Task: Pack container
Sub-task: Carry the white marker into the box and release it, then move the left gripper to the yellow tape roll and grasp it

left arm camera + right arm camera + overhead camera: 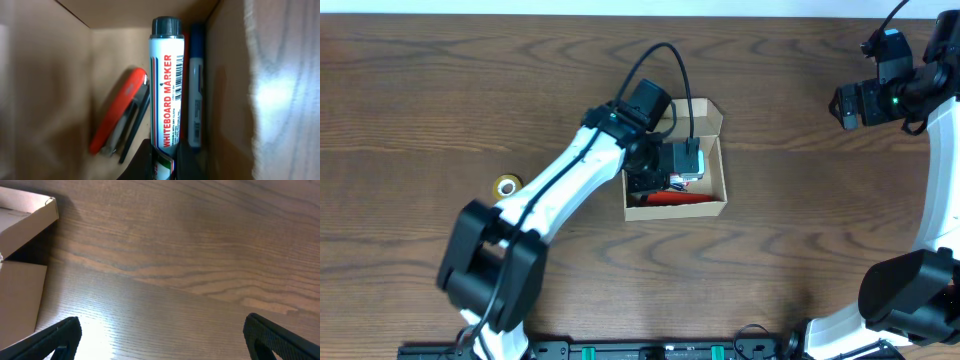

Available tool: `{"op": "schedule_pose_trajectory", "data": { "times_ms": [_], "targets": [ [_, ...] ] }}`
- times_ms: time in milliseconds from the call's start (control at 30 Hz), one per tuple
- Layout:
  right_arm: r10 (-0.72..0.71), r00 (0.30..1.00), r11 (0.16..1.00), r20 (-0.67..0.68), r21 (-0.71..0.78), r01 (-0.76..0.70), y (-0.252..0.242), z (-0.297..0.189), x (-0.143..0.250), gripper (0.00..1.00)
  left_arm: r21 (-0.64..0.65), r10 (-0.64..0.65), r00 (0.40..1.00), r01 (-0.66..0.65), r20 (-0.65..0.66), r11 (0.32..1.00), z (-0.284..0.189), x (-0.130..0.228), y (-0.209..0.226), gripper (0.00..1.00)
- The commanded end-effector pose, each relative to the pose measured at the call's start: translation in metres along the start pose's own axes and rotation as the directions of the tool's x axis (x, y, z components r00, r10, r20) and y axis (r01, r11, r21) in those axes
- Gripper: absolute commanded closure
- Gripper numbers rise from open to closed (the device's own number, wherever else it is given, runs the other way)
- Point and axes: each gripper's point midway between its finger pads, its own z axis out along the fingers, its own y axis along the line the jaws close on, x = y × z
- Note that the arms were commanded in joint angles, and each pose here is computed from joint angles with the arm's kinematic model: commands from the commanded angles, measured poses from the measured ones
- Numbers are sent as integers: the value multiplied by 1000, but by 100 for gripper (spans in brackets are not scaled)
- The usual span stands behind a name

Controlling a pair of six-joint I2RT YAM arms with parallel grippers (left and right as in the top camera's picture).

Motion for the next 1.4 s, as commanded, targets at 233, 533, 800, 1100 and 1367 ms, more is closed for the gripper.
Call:
{"op": "schedule_pose_trajectory", "data": {
  "times_ms": [233, 533, 800, 1100, 1367],
  "targets": [
    [20, 1000, 1000, 1, 3, -20, -2, -3, 3, 1, 101, -32, 998, 37, -50, 994, 47, 22, -5, 94],
    [20, 1000, 1000, 6, -6, -20, -1, -3, 2, 1, 84, -63, 996, 68, -67, 994, 46, 22, -1, 54],
    [19, 1000, 1000, 7, -6, -19, -1, -3, 2, 1, 37, -98, 993, 101, -61, 994, 4, 0, 8, 47],
    [19, 1000, 1000, 7, -6, -19, -1, -3, 2, 1, -130, -240, 967, 228, -86, 965, -71, -14, 26, 5],
    [20, 1000, 1000, 8, -9, -19, 0, -3, 2, 1, -305, -547, 830, 497, -106, 813, -132, 51, 50, 5]
  ]
}}
